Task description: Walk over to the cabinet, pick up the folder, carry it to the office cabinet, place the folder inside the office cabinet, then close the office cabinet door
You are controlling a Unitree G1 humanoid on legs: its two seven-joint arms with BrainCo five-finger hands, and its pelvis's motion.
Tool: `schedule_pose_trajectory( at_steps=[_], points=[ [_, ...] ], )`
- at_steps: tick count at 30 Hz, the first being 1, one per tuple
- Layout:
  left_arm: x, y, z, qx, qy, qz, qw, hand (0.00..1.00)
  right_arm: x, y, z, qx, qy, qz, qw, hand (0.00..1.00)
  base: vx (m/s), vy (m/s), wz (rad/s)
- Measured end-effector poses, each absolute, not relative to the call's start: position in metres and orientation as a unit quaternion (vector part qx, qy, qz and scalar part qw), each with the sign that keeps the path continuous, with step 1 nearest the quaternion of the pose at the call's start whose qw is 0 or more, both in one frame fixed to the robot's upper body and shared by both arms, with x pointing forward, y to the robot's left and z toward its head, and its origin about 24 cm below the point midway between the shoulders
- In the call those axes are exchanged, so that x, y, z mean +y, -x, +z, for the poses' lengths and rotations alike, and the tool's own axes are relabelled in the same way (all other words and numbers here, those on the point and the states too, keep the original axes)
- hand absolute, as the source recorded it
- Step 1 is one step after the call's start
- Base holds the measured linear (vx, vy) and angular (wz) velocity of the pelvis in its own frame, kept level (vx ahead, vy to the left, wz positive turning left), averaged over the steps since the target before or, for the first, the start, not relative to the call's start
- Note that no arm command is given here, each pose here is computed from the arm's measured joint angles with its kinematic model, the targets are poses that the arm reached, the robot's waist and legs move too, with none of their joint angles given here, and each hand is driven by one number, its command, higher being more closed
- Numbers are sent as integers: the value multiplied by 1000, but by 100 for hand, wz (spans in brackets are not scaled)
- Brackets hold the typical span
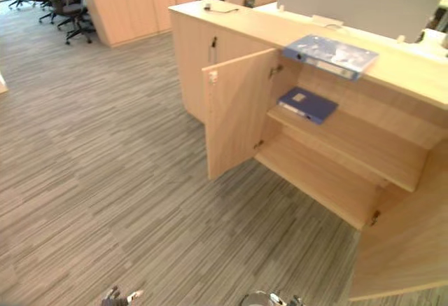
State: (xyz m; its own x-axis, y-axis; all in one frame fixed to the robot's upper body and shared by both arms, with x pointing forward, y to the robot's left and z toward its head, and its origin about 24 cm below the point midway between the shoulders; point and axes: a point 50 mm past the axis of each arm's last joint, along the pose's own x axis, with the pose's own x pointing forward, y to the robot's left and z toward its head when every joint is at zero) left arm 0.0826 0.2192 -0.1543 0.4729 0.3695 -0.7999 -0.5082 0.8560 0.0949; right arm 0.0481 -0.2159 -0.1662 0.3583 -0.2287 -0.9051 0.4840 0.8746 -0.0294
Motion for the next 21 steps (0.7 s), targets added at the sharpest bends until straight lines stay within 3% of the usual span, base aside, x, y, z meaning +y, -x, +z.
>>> schedule_pose_trajectory(
  at_steps=[4,11,17,21],
  points=[
    [205,-96,-153,432,93,239,865,0,-212,-34,-168,528,-146,-246,800,0,161,-169,-21],
    [211,-84,-155,442,100,261,853,0,-206,-10,-170,545,-174,-278,772,0,259,-112,-23],
    [223,-80,-151,428,101,286,851,0,-209,-47,-169,530,-145,-232,803,0,319,15,-86],
    [224,-85,-148,406,115,309,852,0,-206,-71,-166,513,-129,-204,824,0,301,301,-105]
  ],
)
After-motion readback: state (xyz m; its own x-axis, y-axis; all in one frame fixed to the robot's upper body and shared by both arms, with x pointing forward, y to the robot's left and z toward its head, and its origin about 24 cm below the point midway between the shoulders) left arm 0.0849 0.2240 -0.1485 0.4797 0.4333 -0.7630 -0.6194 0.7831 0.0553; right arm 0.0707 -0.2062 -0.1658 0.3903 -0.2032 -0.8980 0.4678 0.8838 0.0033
